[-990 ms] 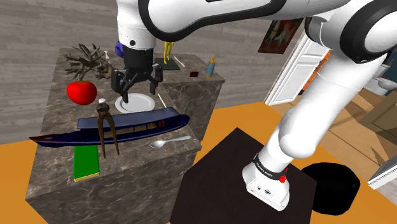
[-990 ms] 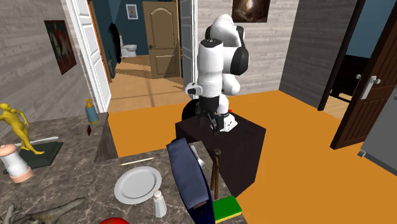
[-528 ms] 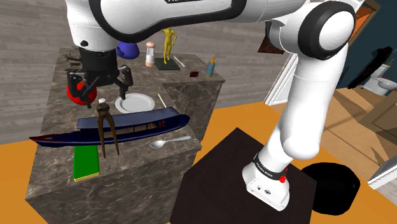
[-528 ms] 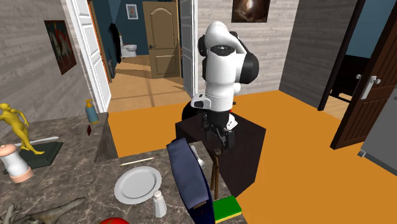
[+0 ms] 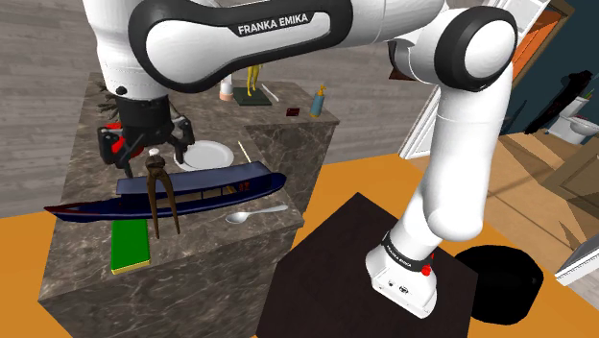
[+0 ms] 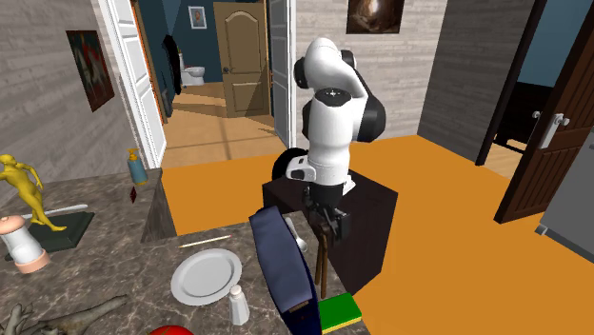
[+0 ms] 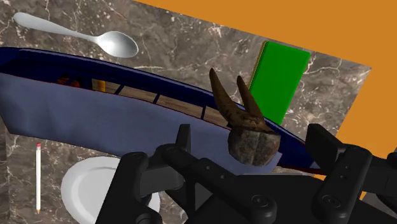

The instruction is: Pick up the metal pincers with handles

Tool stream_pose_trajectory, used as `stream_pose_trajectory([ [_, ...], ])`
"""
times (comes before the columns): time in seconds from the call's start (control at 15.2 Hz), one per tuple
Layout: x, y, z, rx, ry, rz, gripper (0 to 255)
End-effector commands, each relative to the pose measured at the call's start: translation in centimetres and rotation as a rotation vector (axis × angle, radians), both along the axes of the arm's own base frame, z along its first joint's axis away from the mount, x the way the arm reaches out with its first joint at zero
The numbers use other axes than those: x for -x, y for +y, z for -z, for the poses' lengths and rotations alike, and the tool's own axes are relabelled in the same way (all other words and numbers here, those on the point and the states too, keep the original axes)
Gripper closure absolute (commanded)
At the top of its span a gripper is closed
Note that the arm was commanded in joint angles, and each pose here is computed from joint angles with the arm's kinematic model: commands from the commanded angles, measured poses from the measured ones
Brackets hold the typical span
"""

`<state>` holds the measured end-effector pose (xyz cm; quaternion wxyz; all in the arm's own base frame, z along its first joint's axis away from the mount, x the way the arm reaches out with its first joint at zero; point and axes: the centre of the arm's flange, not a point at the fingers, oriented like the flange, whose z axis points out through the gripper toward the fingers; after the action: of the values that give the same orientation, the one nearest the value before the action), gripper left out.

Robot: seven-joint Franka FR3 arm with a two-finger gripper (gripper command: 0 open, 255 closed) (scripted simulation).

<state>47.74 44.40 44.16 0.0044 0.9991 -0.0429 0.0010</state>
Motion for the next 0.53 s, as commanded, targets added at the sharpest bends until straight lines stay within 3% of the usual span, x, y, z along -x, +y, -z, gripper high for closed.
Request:
stream_pose_trajectory([
  [0.0, 0.05, 0.04, 0.42, 0.0, 0.0, 0.0, 0],
  [0.07, 0.07, 0.01, 0.47, 0.0, 0.0, 0.0, 255],
  [0.46, 0.0, -0.02, 0.47, 0.0, 0.0, 0.0, 255],
])
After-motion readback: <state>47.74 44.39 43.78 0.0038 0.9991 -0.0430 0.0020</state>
